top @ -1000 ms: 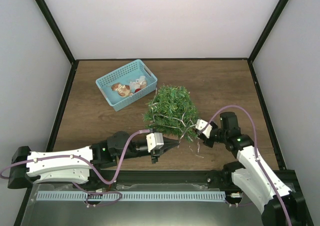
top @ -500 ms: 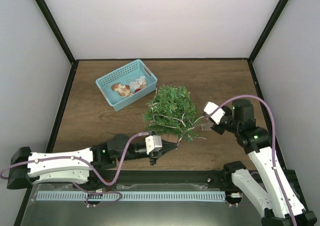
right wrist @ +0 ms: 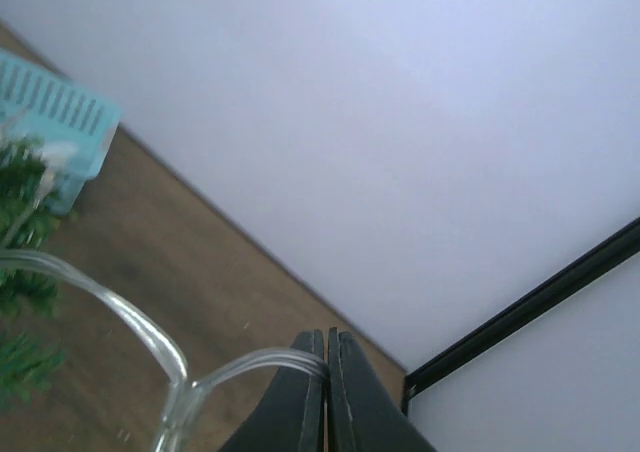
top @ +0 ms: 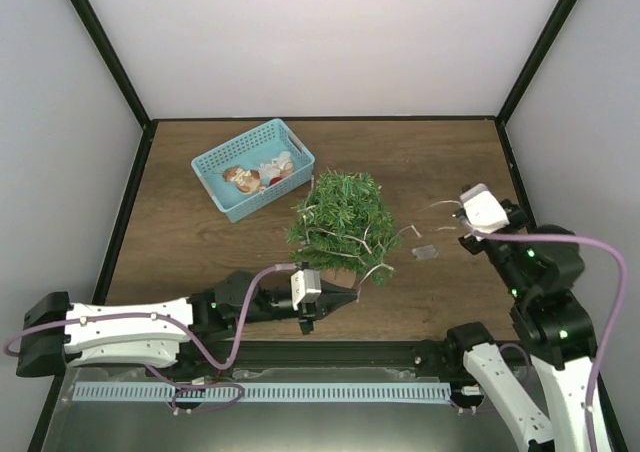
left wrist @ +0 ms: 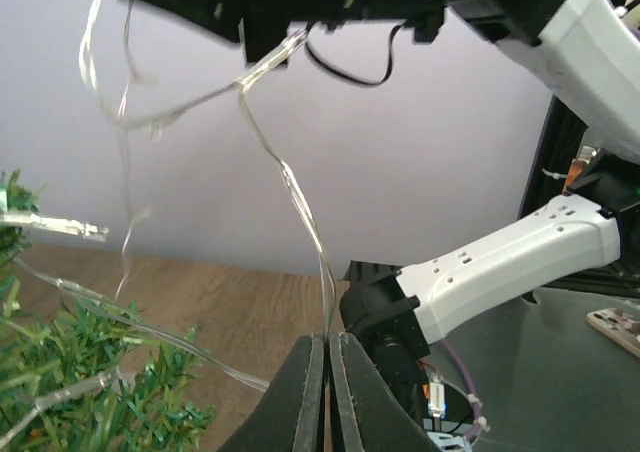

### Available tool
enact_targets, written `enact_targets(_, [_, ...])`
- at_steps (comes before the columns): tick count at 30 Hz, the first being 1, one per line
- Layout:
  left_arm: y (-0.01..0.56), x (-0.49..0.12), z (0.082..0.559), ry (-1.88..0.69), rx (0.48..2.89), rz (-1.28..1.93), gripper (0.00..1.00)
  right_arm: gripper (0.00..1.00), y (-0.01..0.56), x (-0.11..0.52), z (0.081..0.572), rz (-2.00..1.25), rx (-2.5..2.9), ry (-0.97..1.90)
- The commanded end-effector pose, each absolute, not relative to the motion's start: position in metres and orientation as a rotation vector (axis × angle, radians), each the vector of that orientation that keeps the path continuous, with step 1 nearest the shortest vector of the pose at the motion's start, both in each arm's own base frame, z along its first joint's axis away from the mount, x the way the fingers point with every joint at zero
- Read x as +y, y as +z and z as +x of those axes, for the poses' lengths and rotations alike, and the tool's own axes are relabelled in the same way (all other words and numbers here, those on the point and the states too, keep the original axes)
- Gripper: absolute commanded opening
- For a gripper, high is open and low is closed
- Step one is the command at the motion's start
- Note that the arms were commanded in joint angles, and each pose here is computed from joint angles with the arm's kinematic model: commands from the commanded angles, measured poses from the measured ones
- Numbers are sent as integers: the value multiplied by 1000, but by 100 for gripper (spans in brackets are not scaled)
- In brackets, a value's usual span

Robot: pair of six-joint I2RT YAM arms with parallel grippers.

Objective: Decorate the small christmas tree
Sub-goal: Wrap the decoration item around the Christmas tree.

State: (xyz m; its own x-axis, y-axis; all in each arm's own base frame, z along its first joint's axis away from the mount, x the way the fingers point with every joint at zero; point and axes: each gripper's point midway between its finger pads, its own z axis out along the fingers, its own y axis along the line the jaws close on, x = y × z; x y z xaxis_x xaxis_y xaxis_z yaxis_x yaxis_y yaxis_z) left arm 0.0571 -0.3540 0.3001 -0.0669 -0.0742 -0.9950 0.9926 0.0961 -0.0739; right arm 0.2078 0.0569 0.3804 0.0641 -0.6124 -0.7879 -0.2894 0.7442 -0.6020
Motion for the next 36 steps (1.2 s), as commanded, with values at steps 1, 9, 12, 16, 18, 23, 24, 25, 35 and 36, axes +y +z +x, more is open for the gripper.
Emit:
enact_targets(1, [299,-353,56,-1304,1265,975,4,1,444,45,177,-630,1364,-296])
enact_targets(9, [274,-328,88,-1224,1429,759,4,1,481,83,109,-783,1015,-133])
enact_targets(12, [264,-316,107,-1157,1508,639,4,1,474,101,101,-890,949,-80])
enact_targets(16, [253,-309,115,-1125,1577,582,15,1,467,124,92,-1005,893,38])
enact_targets(18, [246,-310,112,-1124,1604,618,36,1,463,137,85,-1076,856,124])
enact_targets(23, [247,-304,95,-1168,1601,713,57,1,458,154,78,-1170,820,272])
enact_targets(24, [253,-303,90,-1185,1573,737,59,1,460,154,78,-1166,813,271])
enact_targets(25, [260,-301,85,-1202,1539,769,60,1,462,154,78,-1160,807,265])
enact_targets(35, [352,-321,60,-1163,1277,1018,66,1,475,167,78,-1170,771,441])
enact_targets(36, [354,-329,62,-1148,1287,1032,66,1,477,167,78,-1160,771,458])
